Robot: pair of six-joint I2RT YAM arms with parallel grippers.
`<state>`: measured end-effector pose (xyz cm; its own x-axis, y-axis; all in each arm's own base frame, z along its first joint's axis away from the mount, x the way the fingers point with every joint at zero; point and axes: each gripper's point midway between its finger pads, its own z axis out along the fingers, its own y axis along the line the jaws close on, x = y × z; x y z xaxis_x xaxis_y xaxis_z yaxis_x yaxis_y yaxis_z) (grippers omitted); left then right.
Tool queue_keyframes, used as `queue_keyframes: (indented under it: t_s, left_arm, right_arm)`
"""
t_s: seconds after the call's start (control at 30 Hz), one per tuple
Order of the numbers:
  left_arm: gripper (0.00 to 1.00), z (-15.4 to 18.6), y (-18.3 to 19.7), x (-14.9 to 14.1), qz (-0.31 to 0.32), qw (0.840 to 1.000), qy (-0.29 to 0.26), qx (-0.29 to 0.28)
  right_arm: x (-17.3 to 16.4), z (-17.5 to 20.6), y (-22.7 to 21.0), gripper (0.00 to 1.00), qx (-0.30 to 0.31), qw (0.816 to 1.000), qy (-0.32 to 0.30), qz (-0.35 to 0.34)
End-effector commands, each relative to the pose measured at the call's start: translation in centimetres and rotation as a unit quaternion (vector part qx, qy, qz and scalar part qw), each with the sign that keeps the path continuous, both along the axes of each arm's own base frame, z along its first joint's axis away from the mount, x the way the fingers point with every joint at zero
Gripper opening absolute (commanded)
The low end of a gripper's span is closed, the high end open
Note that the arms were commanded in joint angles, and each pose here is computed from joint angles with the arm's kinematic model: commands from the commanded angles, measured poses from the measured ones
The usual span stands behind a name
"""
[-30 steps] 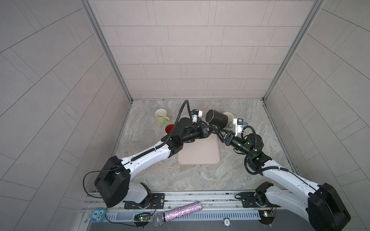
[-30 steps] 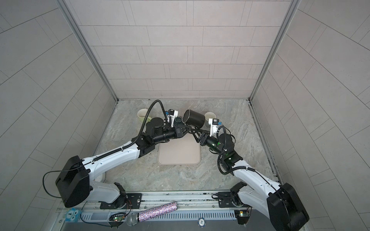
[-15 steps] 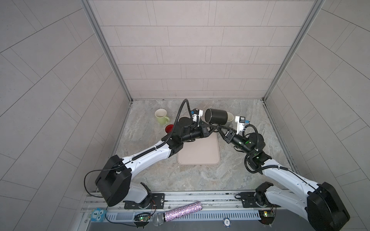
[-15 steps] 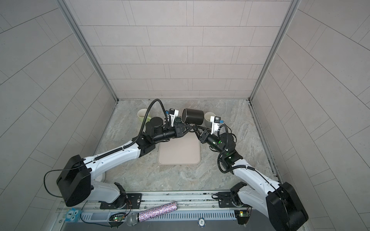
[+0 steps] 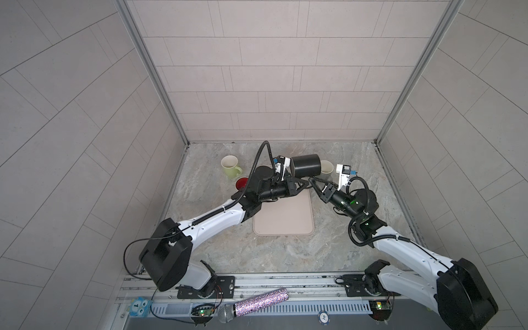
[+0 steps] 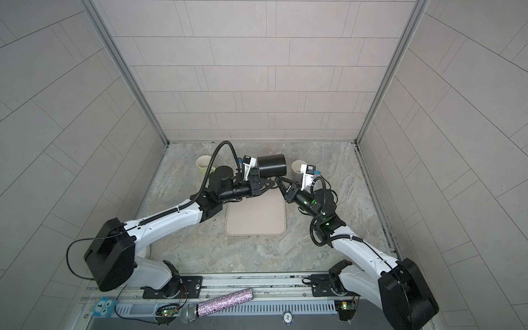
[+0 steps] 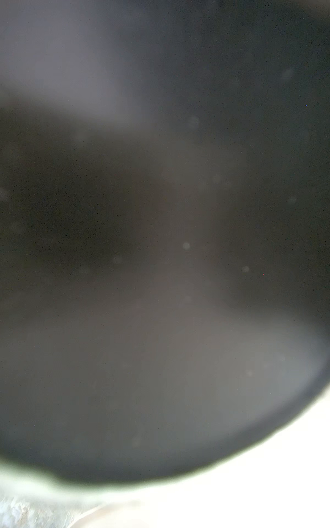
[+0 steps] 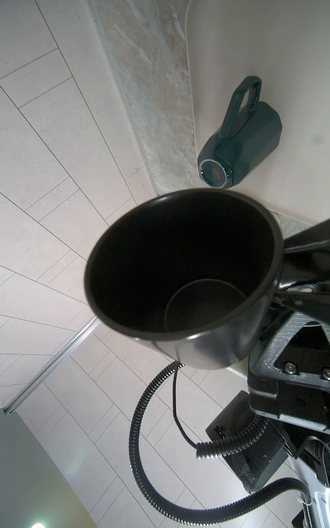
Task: Turn the mug right side up
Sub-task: Place the mug at the middle-right of the table.
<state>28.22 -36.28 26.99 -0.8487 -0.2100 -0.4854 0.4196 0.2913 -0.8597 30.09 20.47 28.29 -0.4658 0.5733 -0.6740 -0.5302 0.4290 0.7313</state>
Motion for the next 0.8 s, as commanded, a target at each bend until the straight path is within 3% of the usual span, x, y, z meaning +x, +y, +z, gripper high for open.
queue_keyframes:
  t_s: [0.0,0.13,0.27,0.47,0.77]
  left_arm:
    - [0.0,1.4,-0.7,-0.6,-0.024,0.999,-0.014,-0.024]
    - [0.0,1.2,-0.4,-0.2,-0.016,1.0,-0.015,-0.016]
    - [0.16,1.1,-0.4,0.0,-0.013,1.0,-0.018,-0.009]
    - [0.5,0.8,-0.1,0.3,-0.004,1.0,-0.021,-0.003]
    - [0.66,0.6,0.8,0.3,0.013,0.999,-0.031,0.013]
  right_arm:
    - [-2.7,3.9,2.4,0.11,0.004,0.993,-0.083,0.079]
    - [-2.6,3.7,2.5,0.05,-0.002,0.994,-0.08,0.079]
    - [-2.4,3.4,2.6,0.0,-0.01,0.994,-0.073,0.079]
    - [-2.1,3.0,2.4,0.0,-0.026,0.995,-0.066,0.069]
    - [-1.0,0.9,1.6,0.0,-0.059,0.997,-0.031,0.029]
